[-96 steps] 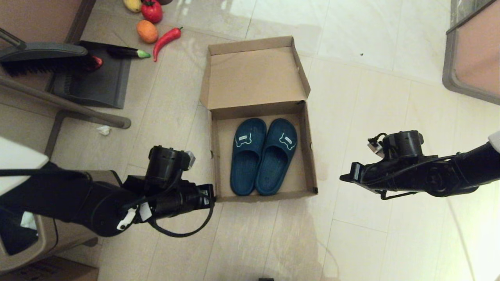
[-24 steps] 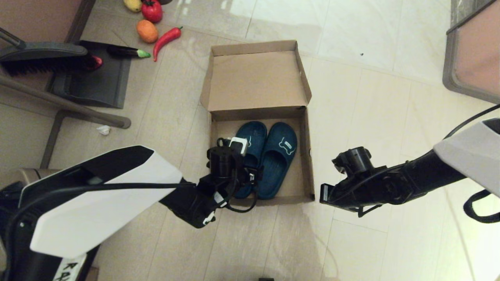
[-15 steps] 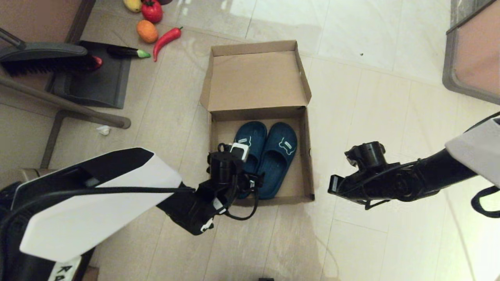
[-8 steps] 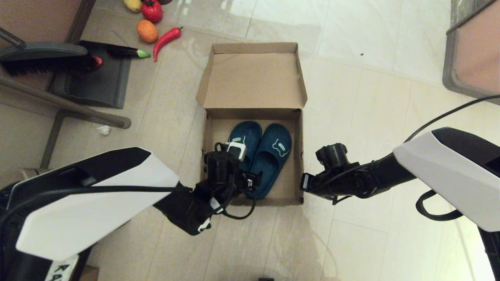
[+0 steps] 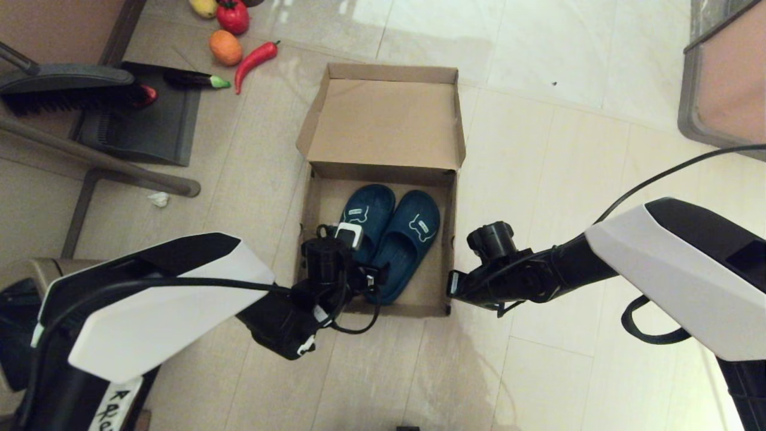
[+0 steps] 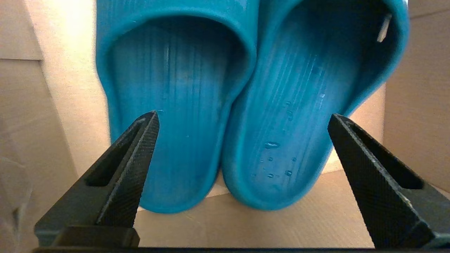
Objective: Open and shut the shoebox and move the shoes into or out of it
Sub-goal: Put the shoes out of the shoe box
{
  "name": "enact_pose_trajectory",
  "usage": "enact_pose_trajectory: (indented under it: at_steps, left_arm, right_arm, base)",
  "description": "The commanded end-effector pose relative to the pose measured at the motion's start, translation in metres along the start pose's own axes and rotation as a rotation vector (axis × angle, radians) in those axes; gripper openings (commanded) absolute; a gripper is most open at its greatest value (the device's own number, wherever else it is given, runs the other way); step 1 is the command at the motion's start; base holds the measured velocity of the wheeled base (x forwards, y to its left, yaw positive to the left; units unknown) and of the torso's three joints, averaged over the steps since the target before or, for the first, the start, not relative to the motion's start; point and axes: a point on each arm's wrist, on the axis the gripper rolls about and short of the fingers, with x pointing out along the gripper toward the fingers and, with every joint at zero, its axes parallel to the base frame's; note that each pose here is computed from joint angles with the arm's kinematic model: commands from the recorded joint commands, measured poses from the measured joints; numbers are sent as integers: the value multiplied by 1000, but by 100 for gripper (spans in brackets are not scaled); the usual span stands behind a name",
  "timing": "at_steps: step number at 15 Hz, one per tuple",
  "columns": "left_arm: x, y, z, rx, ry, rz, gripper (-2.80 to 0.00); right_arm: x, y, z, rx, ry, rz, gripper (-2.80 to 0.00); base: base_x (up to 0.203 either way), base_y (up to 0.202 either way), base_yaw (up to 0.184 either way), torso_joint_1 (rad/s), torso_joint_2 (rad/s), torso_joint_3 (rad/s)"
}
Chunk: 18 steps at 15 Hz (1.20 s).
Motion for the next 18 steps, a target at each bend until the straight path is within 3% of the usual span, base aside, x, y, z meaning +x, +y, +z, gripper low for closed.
enact_pose_trajectory:
  at_steps: [1,11,18]
  left_arm:
    - [1,-1,-4,2,3,-16,0]
    - [62,-16,-21,3,-133,-2,0]
    - [81,-18,-14,-13,-218,22,0]
  right_arm:
    - [-1,-1,3,8,-7,-7,-280]
    - [-26,-11,11,22,-27,-53,-280]
    - [-34,-20,7,31,-11,-75,-280]
  base:
    - [0,0,0,0,0,0]
    - [0,0,0,0,0,0]
    - [0,0,0,0,0,0]
